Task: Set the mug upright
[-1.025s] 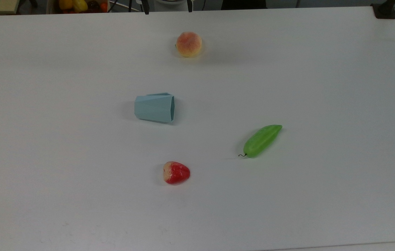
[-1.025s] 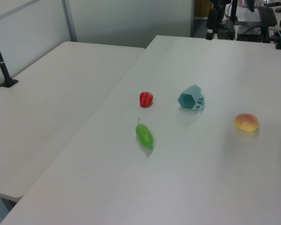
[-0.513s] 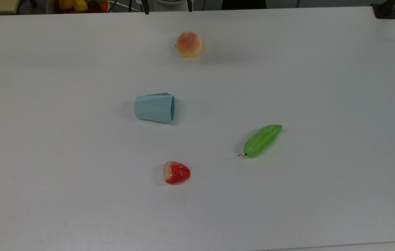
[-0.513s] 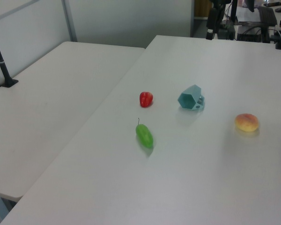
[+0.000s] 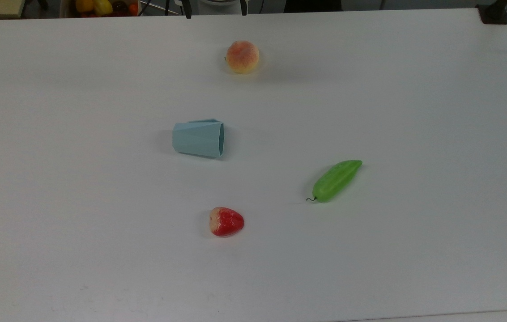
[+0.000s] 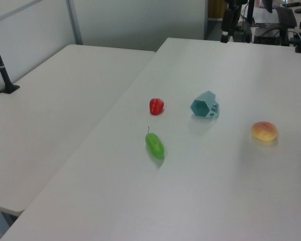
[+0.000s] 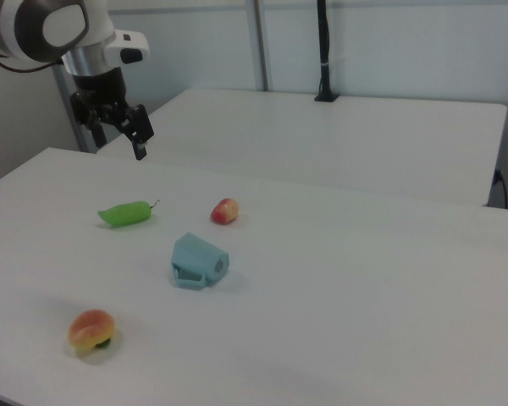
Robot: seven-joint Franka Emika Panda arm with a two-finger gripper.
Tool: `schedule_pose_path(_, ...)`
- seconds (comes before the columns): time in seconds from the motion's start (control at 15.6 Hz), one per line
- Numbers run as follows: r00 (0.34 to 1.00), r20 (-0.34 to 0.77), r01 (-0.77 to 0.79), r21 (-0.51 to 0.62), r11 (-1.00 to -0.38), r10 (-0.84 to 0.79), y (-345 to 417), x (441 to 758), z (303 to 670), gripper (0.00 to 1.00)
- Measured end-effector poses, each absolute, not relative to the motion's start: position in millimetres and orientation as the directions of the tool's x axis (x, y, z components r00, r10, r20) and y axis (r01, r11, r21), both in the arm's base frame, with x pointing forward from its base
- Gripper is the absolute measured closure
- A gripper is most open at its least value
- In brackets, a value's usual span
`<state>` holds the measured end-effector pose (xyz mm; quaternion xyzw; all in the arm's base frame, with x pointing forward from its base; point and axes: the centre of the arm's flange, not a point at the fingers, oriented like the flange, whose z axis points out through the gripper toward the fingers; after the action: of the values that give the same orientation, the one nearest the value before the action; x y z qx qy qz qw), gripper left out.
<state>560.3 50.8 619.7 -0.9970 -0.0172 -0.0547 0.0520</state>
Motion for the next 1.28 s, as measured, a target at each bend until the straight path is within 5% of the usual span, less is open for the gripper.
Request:
schedule_pose_path(0.64,0.995,0.082,0.047,0.013,-0.999,0.047,83.7,586.5,585.6,0.0)
schedule_pose_path(1.28,0.975,0.213,-0.136,0.326,-0.935,-0.067,155.1,636.9,509.5,0.0)
